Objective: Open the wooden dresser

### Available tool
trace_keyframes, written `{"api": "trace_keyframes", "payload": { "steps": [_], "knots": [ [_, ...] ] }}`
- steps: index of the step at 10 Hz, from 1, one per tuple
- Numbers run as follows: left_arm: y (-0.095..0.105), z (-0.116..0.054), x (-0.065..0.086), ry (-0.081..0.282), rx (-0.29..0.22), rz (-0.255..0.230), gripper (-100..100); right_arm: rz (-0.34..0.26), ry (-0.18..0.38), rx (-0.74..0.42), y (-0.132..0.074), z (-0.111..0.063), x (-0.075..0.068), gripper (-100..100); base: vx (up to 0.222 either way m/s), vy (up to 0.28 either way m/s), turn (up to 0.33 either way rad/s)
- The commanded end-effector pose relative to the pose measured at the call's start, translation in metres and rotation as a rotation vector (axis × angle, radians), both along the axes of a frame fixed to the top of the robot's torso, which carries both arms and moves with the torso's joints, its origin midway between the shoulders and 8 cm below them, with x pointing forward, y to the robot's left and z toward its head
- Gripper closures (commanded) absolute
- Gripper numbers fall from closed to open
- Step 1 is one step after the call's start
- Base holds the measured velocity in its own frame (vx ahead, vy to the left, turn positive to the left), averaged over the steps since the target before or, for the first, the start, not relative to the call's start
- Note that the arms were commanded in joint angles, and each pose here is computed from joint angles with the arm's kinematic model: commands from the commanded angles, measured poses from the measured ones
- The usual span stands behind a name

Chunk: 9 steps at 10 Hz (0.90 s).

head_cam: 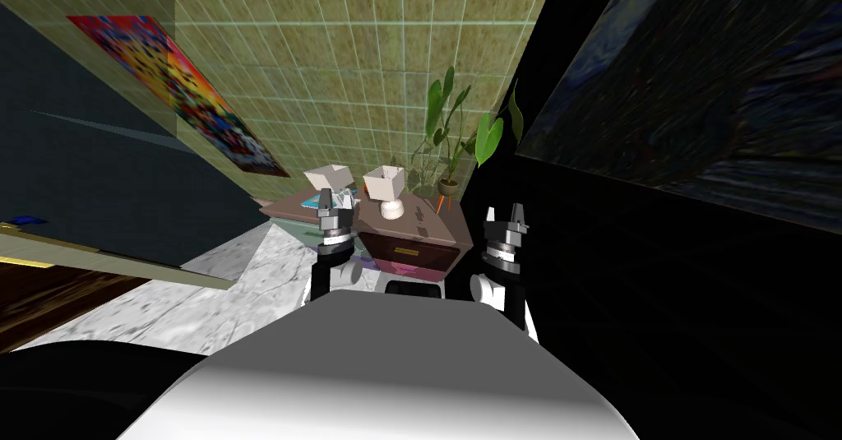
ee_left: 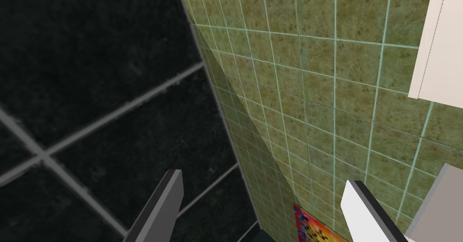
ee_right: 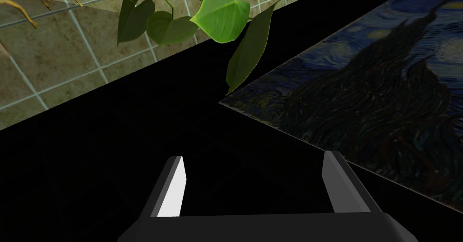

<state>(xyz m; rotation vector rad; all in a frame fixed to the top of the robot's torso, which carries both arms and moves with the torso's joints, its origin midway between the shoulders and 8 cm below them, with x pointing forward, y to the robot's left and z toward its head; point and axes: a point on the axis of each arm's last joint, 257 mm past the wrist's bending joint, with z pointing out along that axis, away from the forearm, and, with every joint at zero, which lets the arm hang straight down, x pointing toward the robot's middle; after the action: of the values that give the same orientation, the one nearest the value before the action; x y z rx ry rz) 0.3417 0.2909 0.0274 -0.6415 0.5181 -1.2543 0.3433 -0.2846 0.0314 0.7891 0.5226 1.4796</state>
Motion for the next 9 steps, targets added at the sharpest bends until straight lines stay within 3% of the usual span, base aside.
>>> {"api": "trace_keyframes", "payload": {
  "steps": [1, 9],
  "knots": [
    [0.0, 0.0, 0.0, 0.0, 0.0, 0.0, 0, 0.0, 0.0, 0.0, 0.0, 0.0, 0.0, 0, 0.0, 0.0, 0.0],
    [0.0, 0.0002, -0.0001, 0.0, 0.0, 0.0, 0, 0.0, 0.0, 0.0, 0.0, 0.0002, -0.0001, 0, 0.0, 0.0, 0.0]
  ]
}}
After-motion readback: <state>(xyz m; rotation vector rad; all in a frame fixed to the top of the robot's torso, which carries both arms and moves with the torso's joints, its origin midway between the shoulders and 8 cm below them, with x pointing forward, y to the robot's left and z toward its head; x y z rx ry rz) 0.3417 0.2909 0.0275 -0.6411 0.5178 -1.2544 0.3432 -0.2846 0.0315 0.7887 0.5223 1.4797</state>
